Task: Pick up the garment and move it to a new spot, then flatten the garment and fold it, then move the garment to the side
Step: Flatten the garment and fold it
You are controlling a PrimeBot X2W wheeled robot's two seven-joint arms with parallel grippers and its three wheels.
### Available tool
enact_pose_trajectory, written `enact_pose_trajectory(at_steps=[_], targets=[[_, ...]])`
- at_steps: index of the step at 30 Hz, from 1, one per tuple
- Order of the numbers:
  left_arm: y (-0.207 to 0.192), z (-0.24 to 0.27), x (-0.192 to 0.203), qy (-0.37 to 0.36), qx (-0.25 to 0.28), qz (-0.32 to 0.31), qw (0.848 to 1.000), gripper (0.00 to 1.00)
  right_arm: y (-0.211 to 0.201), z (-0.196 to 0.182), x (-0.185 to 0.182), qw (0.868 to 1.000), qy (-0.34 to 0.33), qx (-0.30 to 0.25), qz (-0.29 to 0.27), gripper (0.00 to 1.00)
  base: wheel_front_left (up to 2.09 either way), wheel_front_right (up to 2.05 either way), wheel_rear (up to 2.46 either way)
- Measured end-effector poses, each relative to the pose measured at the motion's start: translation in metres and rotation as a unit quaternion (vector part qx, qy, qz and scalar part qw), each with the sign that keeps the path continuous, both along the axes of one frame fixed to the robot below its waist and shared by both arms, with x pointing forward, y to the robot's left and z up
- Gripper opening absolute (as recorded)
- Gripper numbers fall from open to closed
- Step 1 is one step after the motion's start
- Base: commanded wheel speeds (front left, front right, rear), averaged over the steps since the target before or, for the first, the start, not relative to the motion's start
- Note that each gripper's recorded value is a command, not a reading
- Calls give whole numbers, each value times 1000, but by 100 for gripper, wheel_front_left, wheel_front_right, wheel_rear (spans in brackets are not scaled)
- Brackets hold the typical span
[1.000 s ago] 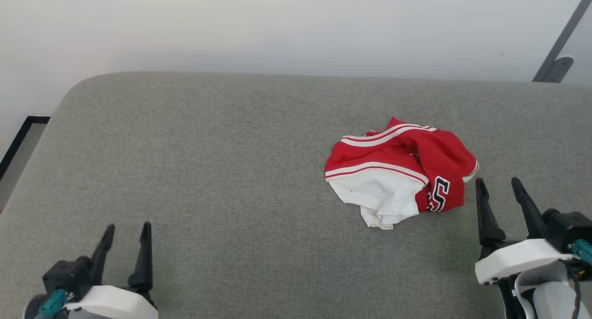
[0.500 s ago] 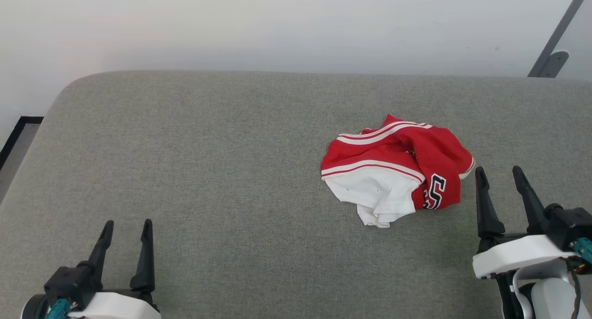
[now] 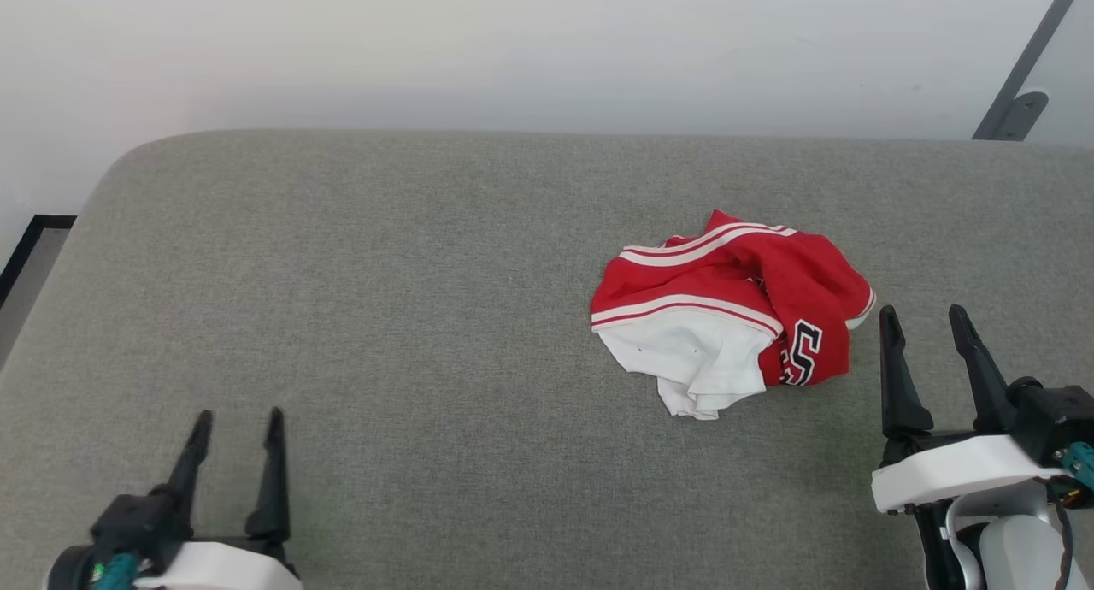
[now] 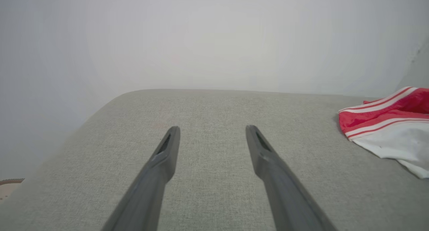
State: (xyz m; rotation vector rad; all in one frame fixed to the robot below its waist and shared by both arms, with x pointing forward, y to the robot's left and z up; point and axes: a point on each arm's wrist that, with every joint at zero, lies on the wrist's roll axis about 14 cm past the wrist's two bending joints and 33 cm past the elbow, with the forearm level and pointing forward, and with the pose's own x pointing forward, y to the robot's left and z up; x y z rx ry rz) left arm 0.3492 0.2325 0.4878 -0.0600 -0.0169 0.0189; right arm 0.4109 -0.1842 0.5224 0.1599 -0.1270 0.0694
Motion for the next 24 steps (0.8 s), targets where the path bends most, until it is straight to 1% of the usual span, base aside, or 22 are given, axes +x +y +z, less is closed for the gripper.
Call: enact_pose_trajectory(at_steps=[5, 9, 12, 14, 16, 17, 19, 20, 21, 22, 24], targets=[[-27, 2, 12, -1, 6, -57, 998, 100, -2, -2, 1, 1000, 2, 3, -4, 100, 0, 0, 0], [-44, 24, 38, -17, 52, -126, 990, 100, -1, -4, 5, 1000, 4, 5, -4, 100, 0, 0, 0], [-63, 41, 64, -11, 83, -179, 980, 100, 1, -3, 12, 1000, 1, 7, -3, 100, 0, 0, 0], [-75, 44, 81, 11, 92, -207, 974, 100, 1, -3, 16, 1000, 0, 9, -5, 100, 0, 0, 0], [-87, 36, 93, 53, 105, -236, 965, 100, 1, -3, 20, 1000, 0, 11, -6, 100, 0, 0, 0], [-94, 31, 99, 76, 102, -247, 961, 100, 0, -3, 22, 1000, -1, 12, -8, 100, 0, 0, 0], [-110, 8, 103, 153, 101, -278, 943, 100, -4, -3, 25, 1000, -2, 15, -13, 100, 0, 0, 0], [-120, -4, 102, 190, 81, -291, 934, 100, -6, -5, 25, 1000, 1, 16, -17, 100, 0, 0, 0], [-130, -15, 100, 229, 62, -306, 922, 100, -10, -7, 26, 1000, 3, 17, -23, 100, 0, 0, 0], [-138, -26, 97, 268, 55, -320, 907, 100, -13, -9, 26, 999, 6, 17, -28, 100, 0, 0, 0], [-147, -39, 98, 328, 33, -335, 883, 100, -22, -13, 26, 999, 10, 19, -41, 100, 0, 0, 0]])
